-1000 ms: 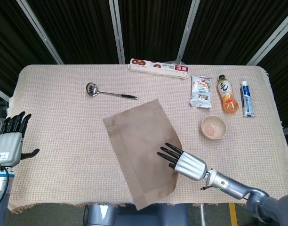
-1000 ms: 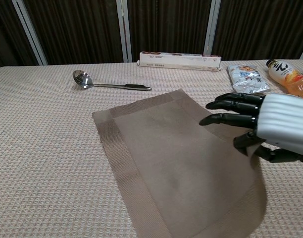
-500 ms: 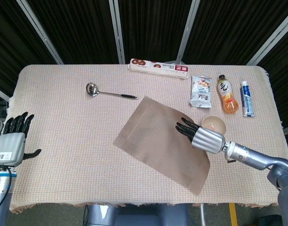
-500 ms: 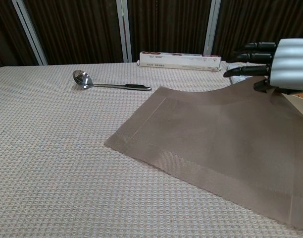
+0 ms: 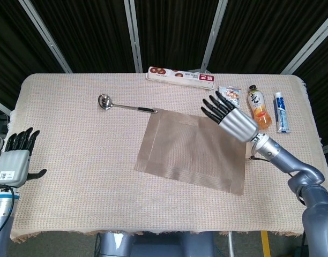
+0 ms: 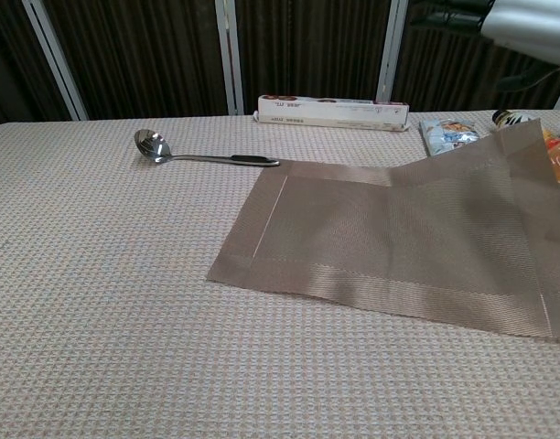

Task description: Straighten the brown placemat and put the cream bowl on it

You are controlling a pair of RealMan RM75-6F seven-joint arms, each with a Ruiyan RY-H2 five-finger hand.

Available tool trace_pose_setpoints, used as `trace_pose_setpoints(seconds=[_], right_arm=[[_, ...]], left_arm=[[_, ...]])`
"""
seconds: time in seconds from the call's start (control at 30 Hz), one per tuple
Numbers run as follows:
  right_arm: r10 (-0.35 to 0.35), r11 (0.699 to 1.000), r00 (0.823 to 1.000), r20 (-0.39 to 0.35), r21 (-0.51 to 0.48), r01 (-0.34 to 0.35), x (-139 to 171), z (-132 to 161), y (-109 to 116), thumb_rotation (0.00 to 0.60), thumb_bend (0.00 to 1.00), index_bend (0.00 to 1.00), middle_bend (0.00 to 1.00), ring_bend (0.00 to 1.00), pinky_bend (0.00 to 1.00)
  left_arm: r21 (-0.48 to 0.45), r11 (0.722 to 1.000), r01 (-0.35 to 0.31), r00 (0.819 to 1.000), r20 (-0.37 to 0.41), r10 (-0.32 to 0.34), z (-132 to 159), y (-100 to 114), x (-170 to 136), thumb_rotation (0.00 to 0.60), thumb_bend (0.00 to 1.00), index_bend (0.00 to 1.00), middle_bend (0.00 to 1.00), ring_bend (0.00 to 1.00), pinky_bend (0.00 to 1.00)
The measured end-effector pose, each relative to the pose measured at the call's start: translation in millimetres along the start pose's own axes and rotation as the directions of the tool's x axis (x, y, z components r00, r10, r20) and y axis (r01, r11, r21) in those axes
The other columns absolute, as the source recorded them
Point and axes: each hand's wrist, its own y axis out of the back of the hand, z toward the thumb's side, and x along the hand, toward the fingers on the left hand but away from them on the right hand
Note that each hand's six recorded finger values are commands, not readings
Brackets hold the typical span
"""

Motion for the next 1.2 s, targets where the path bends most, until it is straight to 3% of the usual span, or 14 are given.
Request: trace_pose_setpoints(seconds=[0.07,0.23,0.43,0.57,0.67,0.8,0.9,1.03,1.2], right_arm=[[-0.001,0.999,0.997,0.077,-0.043,0.004,7.4,-13.8,1.1,0.6,0.0,0.0,0.0,0.0,0.0],[0.044,0.975,0.967,0.252,-0.22,0.013,42.0,-39.9,0.1,0.6,0.0,0.0,0.0,0.0,0.0],[0.162,0.892,0.921,0.353,-0.452,0.017,92.3,-43.8,2.2,0.6,0.0,0.0,0.0,0.0,0.0],[0.257,0.811,0.893,0.37,-0.586,0.009,126.0,-34.5,10.3,0.6,0.0,0.0,0.0,0.0,0.0],[0.339,0.729,0.867,0.366,-0.684,0.004,151.0,-22.3,20.0,0.6,0.0,0.0,0.0,0.0,0.0],[0.456,0.615,0.816,0.356,-0.789,0.001,185.7,-4.3,35.8,0.6,0.0,0.0,0.0,0.0,0.0],[0.531,0.554,0.772,0.351,-0.832,-0.003,208.6,7.8,45.5,0.6,0.0,0.0,0.0,0.0,0.0],[0.585,0.519,0.732,0.348,-0.855,-0.009,223.9,21.0,55.1,0.6,0.0,0.0,0.0,0.0,0.0],[0.599,0.521,0.725,0.341,-0.853,-0.029,227.3,35.0,61.6,0.6,0.0,0.0,0.0,0.0,0.0]], left_arm=[[-0.005,1.0,-0.004,1.0,0.019,0.004,2.7,0.2,0.7,0.6,0.0,0.0,0.0,0.0,0.0],[-0.024,0.999,-0.023,0.994,0.108,0.026,14.8,-0.1,3.4,0.6,0.0,0.0,0.0,0.0,0.0],[-0.062,0.998,0.014,0.962,0.272,0.003,39.8,-14.4,12.9,0.6,0.01,0.06,0.0,0.0,0.0],[-0.039,0.997,0.063,0.92,0.391,-0.043,60.2,-32.6,27.2,0.6,0.05,0.14,0.0,0.0,0.0],[-0.019,0.995,0.095,0.883,0.463,-0.076,81.1,-50.6,42.4,0.6,0.06,0.18,0.0,0.0,0.0],[0.011,0.99,0.138,0.832,0.542,-0.122,118.2,-77.6,62.1,0.6,0.07,0.19,0.0,0.0,0.0],[0.037,0.987,0.154,0.796,0.587,-0.146,146.1,-91.9,71.6,0.6,0.09,0.2,0.0,0.0,0.0],[0.066,0.987,0.149,0.761,0.629,-0.157,174.7,-102.8,77.6,0.6,0.1,0.21,0.0,0.0,0.0],[0.095,0.985,0.146,0.737,0.654,-0.172,199.0,-114.1,83.3,0.6,0.15,0.24,0.0,0.0,0.0]])
